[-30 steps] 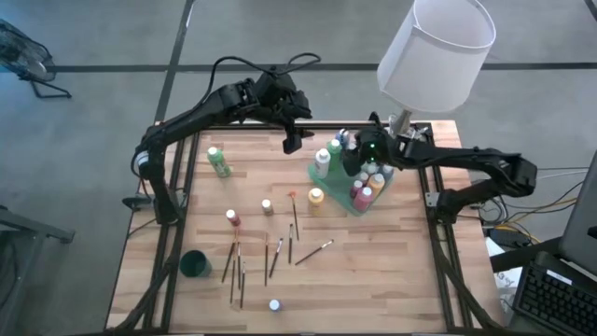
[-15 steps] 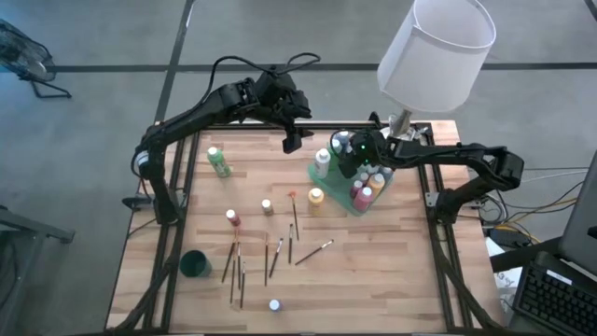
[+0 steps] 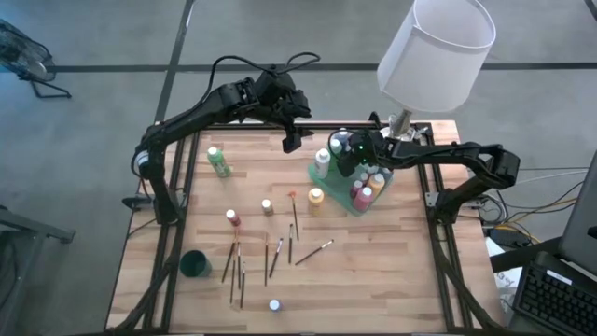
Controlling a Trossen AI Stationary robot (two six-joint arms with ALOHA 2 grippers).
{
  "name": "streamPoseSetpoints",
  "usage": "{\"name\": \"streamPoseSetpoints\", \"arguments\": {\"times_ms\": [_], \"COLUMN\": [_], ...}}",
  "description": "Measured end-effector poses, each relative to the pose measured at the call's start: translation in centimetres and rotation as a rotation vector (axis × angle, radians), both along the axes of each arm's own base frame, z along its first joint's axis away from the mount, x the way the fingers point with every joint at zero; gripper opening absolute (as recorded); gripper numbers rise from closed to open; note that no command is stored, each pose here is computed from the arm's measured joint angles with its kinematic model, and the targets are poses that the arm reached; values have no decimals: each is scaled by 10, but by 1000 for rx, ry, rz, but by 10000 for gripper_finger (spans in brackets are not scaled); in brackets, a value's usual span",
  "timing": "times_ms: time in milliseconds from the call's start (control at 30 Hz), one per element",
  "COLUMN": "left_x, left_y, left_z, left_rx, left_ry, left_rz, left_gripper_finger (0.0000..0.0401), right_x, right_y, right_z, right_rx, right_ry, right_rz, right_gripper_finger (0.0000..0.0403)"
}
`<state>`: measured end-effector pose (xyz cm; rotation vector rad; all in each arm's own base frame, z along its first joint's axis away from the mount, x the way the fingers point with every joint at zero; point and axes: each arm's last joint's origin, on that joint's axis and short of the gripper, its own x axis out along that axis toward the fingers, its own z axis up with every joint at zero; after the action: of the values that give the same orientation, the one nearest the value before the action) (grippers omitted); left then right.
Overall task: Pick & Place Paint Supplies
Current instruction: Put the small orange paint bottle into the green bin, then put the small yellow paint bottle into the green bin
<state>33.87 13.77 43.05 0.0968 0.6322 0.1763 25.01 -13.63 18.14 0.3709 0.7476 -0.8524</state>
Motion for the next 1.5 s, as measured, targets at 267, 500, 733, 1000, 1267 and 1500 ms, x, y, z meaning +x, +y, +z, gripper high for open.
{"name": "streamPoseSetpoints", "arguments": {"times_ms": [267, 500, 733, 1000, 1267, 1500], "left_x": [0, 0, 0, -6, -36, -82], "left_y": [0, 0, 0, -2, -19, -54], "left_z": [0, 0, 0, -6, -1, 17], "left_rx": [0, 0, 0, -27, -67, -150], "left_ry": [0, 0, 0, 84, 246, 333], "left_rz": [-1, -1, -1, -6, -42, -45], "left_gripper_finger": [252, 252, 252, 252, 248, 247], "right_x": [0, -1, -7, -27, -50, -64], "right_y": [0, 1, 4, 19, 50, 72], "right_z": [0, 1, 14, 52, 108, 154], "right_rx": [3, 7, -18, -55, -152, -204], "right_ry": [-1, -1, -21, -120, -252, -310], "right_rz": [-1, 12, 26, 32, 128, 176], "right_gripper_finger": [143, 168, 205, 218, 184, 153]}}
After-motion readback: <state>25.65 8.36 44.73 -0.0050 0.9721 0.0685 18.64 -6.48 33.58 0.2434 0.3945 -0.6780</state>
